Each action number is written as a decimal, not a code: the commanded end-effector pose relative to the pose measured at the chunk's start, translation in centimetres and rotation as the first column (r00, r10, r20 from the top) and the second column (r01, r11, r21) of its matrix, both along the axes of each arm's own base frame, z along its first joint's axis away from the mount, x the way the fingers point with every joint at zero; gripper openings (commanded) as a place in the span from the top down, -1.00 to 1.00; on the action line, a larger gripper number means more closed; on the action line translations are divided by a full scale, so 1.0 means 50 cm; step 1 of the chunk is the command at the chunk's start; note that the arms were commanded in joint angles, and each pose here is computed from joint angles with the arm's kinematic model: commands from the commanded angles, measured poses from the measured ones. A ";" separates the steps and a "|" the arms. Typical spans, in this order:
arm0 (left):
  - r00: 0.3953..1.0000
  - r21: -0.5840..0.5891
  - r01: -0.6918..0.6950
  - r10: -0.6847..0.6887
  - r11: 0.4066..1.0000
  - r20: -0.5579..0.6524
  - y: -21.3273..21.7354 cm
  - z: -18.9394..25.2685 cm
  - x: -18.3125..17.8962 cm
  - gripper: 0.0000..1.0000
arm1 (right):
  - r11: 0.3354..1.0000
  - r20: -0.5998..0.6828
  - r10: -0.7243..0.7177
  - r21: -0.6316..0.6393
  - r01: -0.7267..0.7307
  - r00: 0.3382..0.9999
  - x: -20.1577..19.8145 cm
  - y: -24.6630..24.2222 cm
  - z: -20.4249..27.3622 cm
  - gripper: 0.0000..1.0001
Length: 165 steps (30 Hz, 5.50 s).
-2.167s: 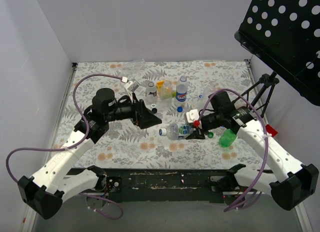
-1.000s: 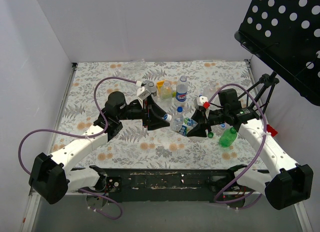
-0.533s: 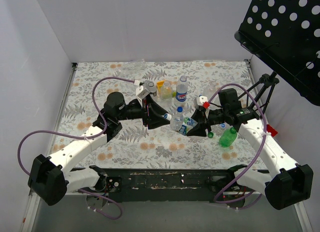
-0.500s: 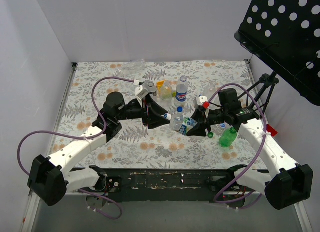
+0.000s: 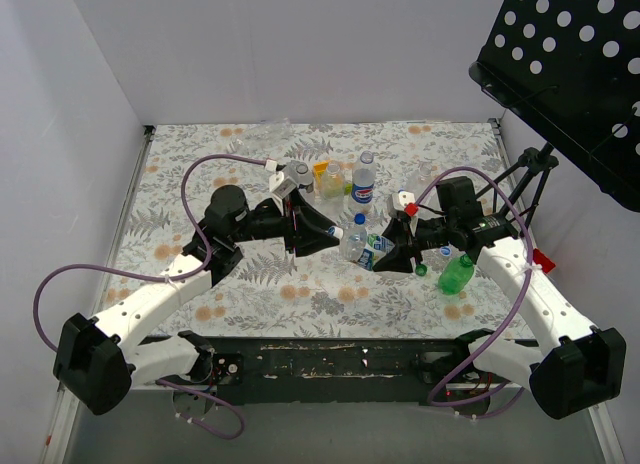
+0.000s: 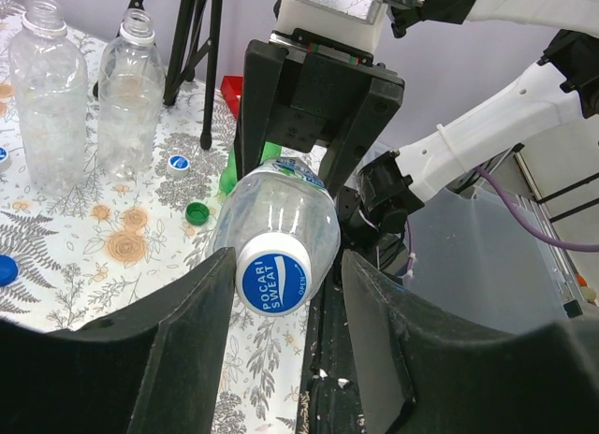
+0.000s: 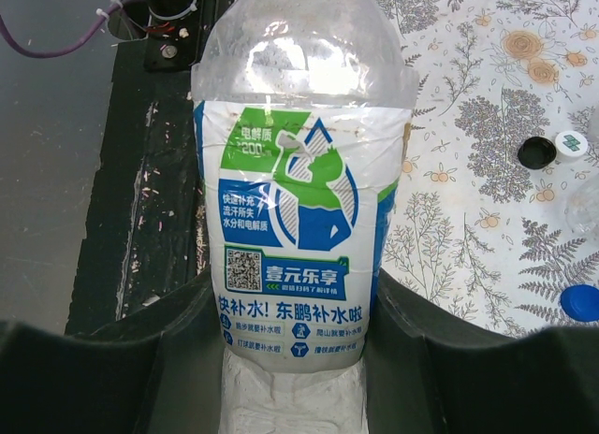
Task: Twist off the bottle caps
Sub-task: Unscrew the bottle cap from the plastic bottle.
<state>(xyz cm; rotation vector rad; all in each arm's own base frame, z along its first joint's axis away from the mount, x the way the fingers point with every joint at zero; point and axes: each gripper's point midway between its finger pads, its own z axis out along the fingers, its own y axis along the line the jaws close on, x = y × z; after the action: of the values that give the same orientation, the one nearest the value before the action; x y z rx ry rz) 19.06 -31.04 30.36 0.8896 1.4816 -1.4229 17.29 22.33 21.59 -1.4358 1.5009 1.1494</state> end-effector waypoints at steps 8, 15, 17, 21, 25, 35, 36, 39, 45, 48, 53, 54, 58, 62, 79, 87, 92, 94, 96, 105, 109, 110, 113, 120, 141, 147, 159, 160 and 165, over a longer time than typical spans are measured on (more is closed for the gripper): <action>1.000 0.017 -0.010 0.010 1.000 -0.002 -0.004 0.018 0.005 0.60 | 1.000 -0.011 -0.006 0.005 0.006 1.000 0.003 0.000 -0.002 0.73; 0.962 0.057 -0.144 0.153 0.988 -0.225 0.004 0.013 0.035 1.00 | 0.999 0.000 -0.034 -0.016 0.034 0.999 0.010 -0.004 -0.008 0.73; 0.884 0.106 -0.253 0.274 0.962 -0.379 0.015 -0.003 0.059 1.00 | 0.998 0.009 -0.048 -0.028 0.048 0.999 0.015 -0.007 -0.012 0.73; 0.479 0.345 -0.405 0.518 0.846 -0.709 0.046 -0.082 0.090 1.00 | 0.996 0.026 -0.079 -0.044 0.080 0.997 0.022 -0.014 -0.019 0.73; 0.214 0.443 -0.404 0.554 0.800 -0.805 0.056 -0.107 0.078 1.00 | 0.995 0.024 -0.088 -0.049 0.089 0.996 0.025 -0.015 -0.025 0.74; 0.272 0.403 -0.509 0.586 0.760 -0.763 0.077 -0.069 0.092 -0.14 | 0.996 0.013 -0.070 -0.058 0.070 0.997 0.025 -0.014 -0.037 0.75; 0.308 0.383 -0.526 0.590 0.759 -0.746 0.087 -0.065 0.090 -0.43 | 0.996 0.015 -0.063 -0.058 0.063 0.998 0.024 -0.014 -0.038 0.75; 0.513 0.281 -0.563 0.595 0.777 -0.619 0.112 -0.031 0.077 -0.96 | 0.998 0.026 -0.024 -0.053 0.025 0.999 0.014 -0.014 -0.041 0.74; 0.958 0.054 -0.270 0.262 0.961 0.118 0.138 0.025 -0.072 -0.96 | 0.996 0.090 0.073 -0.061 -0.068 0.993 -0.005 -0.022 -0.056 0.73; 0.905 0.096 -0.047 0.002 0.994 0.425 0.136 -0.040 -0.145 -0.96 | 0.991 0.128 0.124 -0.068 -0.116 0.984 -0.012 -0.025 -0.061 0.73; 0.859 0.173 0.017 -0.103 0.985 0.501 0.113 -0.089 -0.125 -0.96 | 0.986 0.143 0.164 -0.068 -0.155 0.976 -0.009 -0.022 -0.052 0.72; 0.858 0.189 0.027 -0.120 0.982 0.500 0.105 -0.096 -0.116 -0.96 | 0.985 0.135 0.168 -0.066 -0.161 0.976 -0.009 -0.020 -0.051 0.72; 0.853 0.194 0.050 -0.143 0.980 0.503 0.074 -0.100 -0.094 -0.88 | 0.983 0.123 0.175 -0.079 -0.166 0.977 -0.008 -0.016 -0.058 0.72; 0.843 0.166 0.043 -0.125 0.985 0.523 0.052 -0.097 -0.073 -0.82 | 0.981 0.110 0.182 -0.088 -0.173 0.977 -0.016 -0.013 -0.068 0.72; 0.869 0.149 0.079 -0.142 0.986 0.474 0.013 -0.105 -0.061 -0.19 | 0.979 0.078 0.170 -0.128 -0.159 0.982 -0.015 -0.015 -0.089 0.72; 0.883 0.137 0.084 -0.138 0.987 0.450 0.007 -0.110 -0.063 -0.15 | 0.978 0.073 0.174 -0.125 -0.165 0.982 -0.013 -0.010 -0.088 0.72; 0.889 0.144 0.079 -0.135 0.986 0.437 0.002 -0.119 -0.060 -0.04 | 0.977 0.058 0.178 -0.131 -0.169 0.982 -0.013 -0.007 -0.092 0.72; 0.891 0.147 0.078 -0.135 0.986 0.433 0.001 -0.122 -0.058 0.16 | 0.977 0.059 0.179 -0.131 -0.170 0.982 -0.012 -0.007 -0.093 0.72; 0.894 0.150 0.079 -0.137 0.985 0.427 0.001 -0.125 -0.058 0.31 | 0.977 0.053 0.178 -0.132 -0.170 0.983 -0.013 -0.007 -0.094 0.72; 0.951 0.160 0.060 -0.105 0.985 0.290 -0.002 -0.122 -0.054 1.00 | 0.977 0.053 0.161 -0.147 -0.152 0.985 -0.008 -0.010 -0.098 0.73; 0.994 0.108 -0.065 0.074 0.992 -0.086 -0.007 -0.098 -0.032 1.00 | 0.978 0.063 0.141 -0.166 -0.129 0.988 -0.002 -0.014 -0.101 0.73; 0.973 0.115 -0.101 0.122 0.988 -0.195 -0.007 -0.105 -0.025 1.00 | 0.978 0.065 0.137 -0.170 -0.124 0.988 0.000 -0.015 -0.102 0.73; 0.776 0.188 -0.228 0.295 0.955 -0.558 0.001 -0.126 -0.006 1.00 | 0.977 0.077 0.126 -0.180 -0.111 0.989 0.005 -0.017 -0.101 0.73; 0.305 0.324 -0.338 0.429 0.884 -0.850 0.008 -0.159 0.015 1.00 | 0.980 0.073 0.120 -0.168 -0.106 0.990 -0.003 -0.018 -0.102 0.73; 0.883 0.103 0.022 -0.067 0.994 0.464 0.088 -0.034 -0.140 -0.96 | 0.993 0.104 0.081 -0.091 -0.072 0.991 -0.017 -0.035 -0.081 0.72; 0.865 0.179 0.073 -0.151 0.981 0.478 0.046 -0.056 -0.100 -0.92 | 0.994 0.113 0.082 -0.084 -0.073 0.990 -0.021 -0.038 -0.079 0.72; 0.874 0.164 0.042 -0.116 0.986 0.472 0.004 -0.085 -0.046 -0.78 | 0.994 0.094 0.092 -0.070 -0.086 0.991 -0.023 -0.034 -0.082 0.72; 0.872 0.161 0.040 -0.113 0.986 0.477 0.003 -0.085 -0.045 -0.76 | 0.994 0.092 0.091 -0.070 -0.085 0.992 -0.023 -0.034 -0.082 0.72; 0.884 0.171 0.031 -0.107 0.985 0.456 -0.004 -0.099 -0.034 -0.65 | 0.994 0.086 0.092 -0.074 -0.086 0.992 -0.020 -0.033 -0.086 0.72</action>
<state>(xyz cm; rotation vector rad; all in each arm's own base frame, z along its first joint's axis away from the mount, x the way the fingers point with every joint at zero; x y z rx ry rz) 16.84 -30.80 24.85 1.3049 1.2386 -1.0600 16.50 20.40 17.00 -1.6046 1.4665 1.0425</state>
